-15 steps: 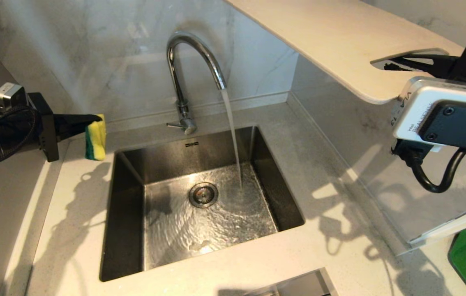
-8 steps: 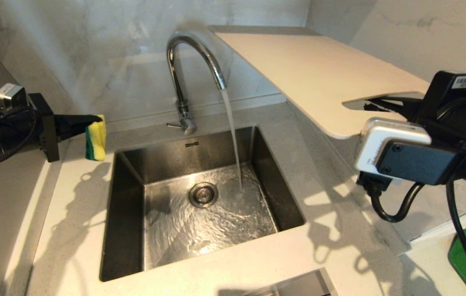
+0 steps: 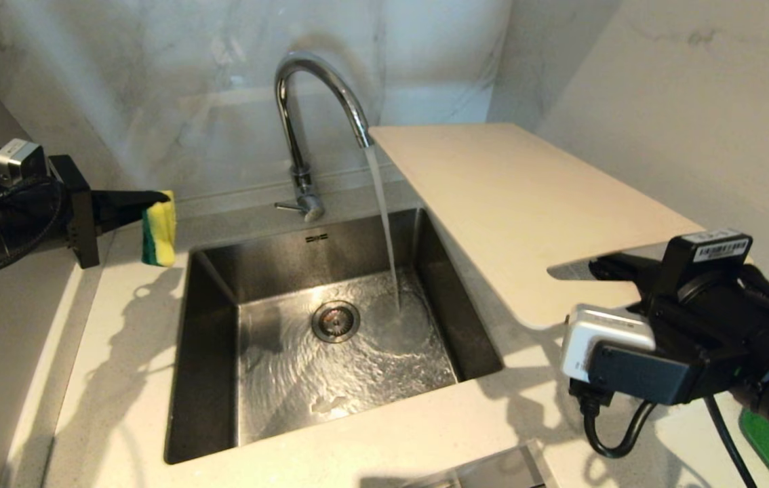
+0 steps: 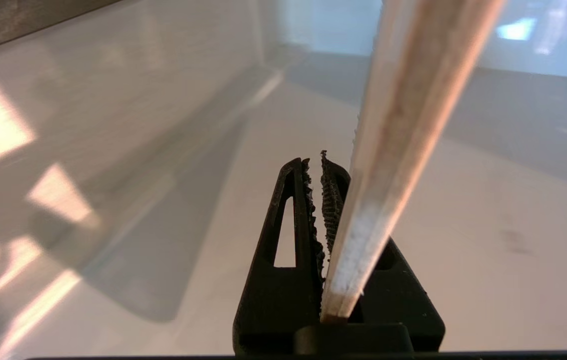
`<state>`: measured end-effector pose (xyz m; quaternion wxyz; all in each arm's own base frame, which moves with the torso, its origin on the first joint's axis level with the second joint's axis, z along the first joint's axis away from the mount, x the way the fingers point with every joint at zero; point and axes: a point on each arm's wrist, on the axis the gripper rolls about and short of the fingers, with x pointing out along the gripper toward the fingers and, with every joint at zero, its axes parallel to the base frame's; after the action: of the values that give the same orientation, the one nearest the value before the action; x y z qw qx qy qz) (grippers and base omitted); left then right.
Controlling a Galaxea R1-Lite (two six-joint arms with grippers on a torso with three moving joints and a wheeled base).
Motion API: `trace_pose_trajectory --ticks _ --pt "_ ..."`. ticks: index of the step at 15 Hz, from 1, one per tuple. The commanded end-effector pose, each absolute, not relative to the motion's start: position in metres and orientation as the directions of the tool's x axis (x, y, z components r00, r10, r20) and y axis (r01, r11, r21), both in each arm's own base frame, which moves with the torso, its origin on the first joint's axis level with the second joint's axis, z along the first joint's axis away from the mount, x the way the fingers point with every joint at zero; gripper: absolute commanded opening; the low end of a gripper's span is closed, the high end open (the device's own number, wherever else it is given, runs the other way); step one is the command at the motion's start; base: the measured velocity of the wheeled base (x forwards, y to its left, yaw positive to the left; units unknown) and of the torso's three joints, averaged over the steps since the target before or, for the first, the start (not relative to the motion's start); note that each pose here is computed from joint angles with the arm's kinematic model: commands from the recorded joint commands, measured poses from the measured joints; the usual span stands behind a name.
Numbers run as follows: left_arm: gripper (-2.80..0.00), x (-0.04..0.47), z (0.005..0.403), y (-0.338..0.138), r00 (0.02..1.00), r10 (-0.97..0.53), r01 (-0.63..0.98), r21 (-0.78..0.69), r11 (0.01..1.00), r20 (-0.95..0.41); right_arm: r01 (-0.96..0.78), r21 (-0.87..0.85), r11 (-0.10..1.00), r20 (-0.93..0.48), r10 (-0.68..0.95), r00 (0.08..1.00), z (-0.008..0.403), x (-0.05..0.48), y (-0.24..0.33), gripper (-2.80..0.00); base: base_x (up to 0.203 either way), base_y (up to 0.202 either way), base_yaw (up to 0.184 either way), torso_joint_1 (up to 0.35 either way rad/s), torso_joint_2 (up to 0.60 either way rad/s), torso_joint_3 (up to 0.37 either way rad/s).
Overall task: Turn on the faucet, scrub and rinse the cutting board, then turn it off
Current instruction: Put down the cutting board
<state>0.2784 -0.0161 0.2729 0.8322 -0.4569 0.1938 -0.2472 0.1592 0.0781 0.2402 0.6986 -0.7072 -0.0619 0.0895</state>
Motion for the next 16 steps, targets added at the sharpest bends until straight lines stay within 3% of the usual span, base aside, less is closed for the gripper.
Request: trace_pose_trajectory --ticks 1,16 --pt "-2.8 0.279 0.273 -0.017 0.799 -0.593 0.234 -0.859 0.455 -0.096 -0.098 -0.993 -0.06 -0.109 0.21 0.972 0.218 0.154 0.076 -2.8 0.0 0.0 0.0 0.0 0.0 0.0" --pt "-2.8 0.281 0.27 -0.017 0.797 -0.596 0.227 -0.862 0.453 -0.103 -0.282 -0.946 -0.159 -0.305 0.15 0.94 0.165 0.144 0.069 -2.8 0.0 0.0 0.0 0.0 0.0 0.0"
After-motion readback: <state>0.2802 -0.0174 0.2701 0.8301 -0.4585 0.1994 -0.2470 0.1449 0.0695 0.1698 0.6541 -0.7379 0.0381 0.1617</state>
